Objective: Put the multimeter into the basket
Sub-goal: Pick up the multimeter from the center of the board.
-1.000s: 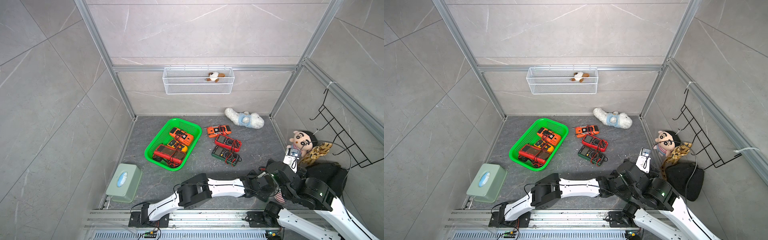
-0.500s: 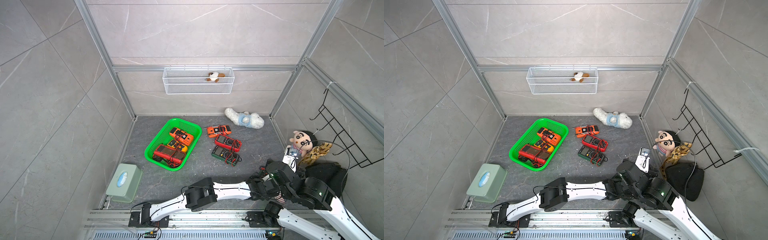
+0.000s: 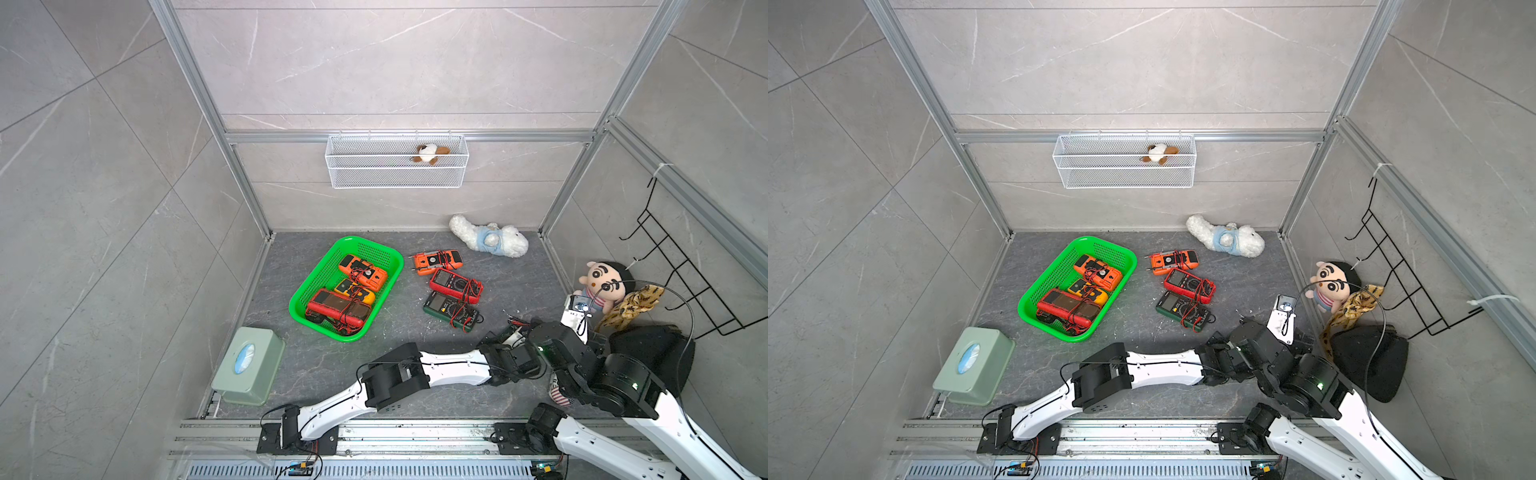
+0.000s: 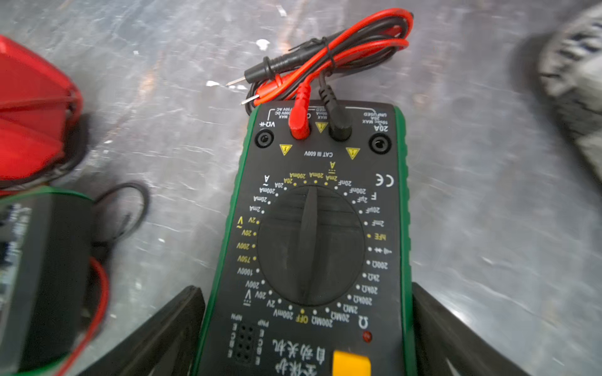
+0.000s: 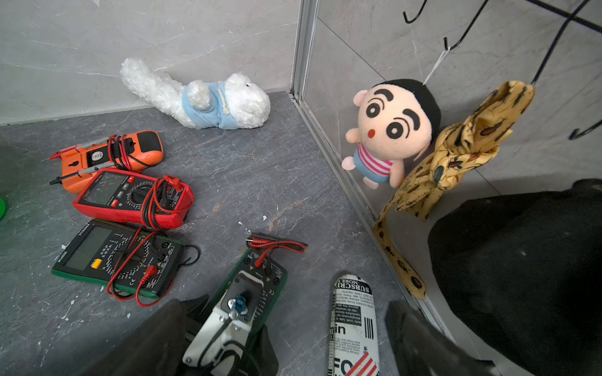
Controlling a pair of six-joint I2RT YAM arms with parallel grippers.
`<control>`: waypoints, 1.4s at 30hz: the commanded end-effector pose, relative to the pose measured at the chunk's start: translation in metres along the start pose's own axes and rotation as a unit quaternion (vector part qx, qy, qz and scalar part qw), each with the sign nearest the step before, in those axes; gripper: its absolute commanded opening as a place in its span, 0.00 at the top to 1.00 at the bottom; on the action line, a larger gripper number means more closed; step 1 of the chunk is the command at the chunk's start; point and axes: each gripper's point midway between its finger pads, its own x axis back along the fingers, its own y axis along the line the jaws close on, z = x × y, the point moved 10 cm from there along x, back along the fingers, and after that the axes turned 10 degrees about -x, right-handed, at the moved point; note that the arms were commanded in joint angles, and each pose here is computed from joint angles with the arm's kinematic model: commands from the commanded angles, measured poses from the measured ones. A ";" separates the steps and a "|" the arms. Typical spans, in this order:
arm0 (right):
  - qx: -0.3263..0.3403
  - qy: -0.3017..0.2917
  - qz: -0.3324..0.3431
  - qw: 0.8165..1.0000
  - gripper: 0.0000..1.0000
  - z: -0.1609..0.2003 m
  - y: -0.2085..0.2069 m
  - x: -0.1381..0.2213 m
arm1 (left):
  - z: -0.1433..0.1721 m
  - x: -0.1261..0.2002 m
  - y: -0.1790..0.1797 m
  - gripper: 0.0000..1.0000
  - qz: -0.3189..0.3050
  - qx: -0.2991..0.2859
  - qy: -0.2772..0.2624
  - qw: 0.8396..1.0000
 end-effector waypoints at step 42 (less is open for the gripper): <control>-0.019 -0.052 0.006 0.998 0.00 -0.025 0.031 -0.004 | -0.009 0.081 0.076 1.00 0.002 0.051 -0.016 0.999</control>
